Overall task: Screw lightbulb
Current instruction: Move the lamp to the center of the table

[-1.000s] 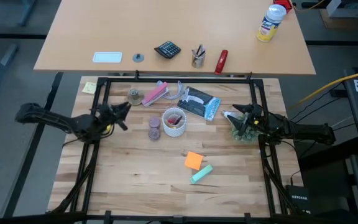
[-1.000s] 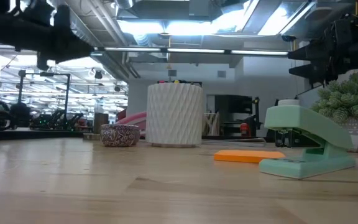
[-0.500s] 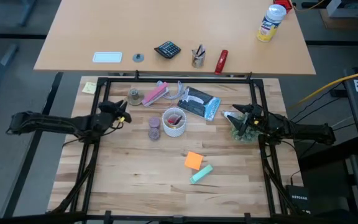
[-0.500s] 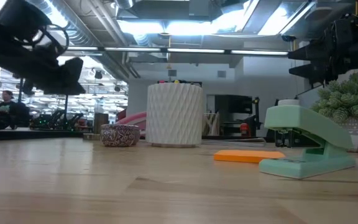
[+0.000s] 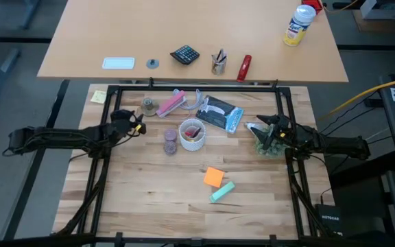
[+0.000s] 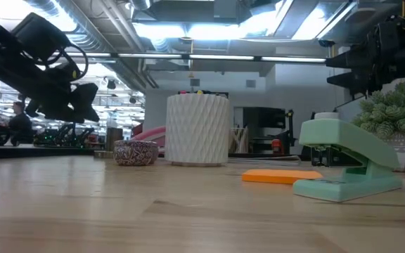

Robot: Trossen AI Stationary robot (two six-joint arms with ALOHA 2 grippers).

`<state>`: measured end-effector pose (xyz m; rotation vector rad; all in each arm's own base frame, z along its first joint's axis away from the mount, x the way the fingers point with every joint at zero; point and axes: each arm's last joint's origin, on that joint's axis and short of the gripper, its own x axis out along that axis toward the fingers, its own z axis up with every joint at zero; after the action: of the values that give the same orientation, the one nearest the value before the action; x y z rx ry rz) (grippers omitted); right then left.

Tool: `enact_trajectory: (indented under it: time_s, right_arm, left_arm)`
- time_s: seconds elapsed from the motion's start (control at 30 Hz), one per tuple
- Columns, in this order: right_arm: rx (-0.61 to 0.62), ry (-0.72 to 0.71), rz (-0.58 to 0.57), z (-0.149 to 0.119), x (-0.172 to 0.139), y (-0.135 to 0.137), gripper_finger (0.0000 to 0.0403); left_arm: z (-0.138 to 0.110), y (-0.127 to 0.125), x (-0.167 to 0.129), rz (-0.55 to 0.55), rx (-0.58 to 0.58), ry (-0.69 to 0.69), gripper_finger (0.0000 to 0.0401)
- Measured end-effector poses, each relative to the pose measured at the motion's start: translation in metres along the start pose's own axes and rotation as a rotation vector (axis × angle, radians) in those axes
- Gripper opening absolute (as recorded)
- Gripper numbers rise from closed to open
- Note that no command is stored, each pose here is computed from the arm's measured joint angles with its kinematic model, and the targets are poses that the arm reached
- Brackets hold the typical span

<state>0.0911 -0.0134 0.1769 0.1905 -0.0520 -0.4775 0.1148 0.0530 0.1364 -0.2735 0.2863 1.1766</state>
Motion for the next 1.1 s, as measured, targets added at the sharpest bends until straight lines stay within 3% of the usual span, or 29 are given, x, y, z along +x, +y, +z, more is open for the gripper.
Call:
enact_trajectory:
  time_s: [0.6,1.1]
  right_arm:
    - [-0.04,0.0,0.0,0.0,0.0,0.0,0.0351]
    - [-0.044,0.0,0.0,0.0,0.0,0.0,0.0351]
  left_arm:
    - [-0.007,-0.01,0.03,-0.002,0.032,0.051,0.0235]
    - [-0.019,-0.016,0.054,0.037,0.153,0.042,0.0235]
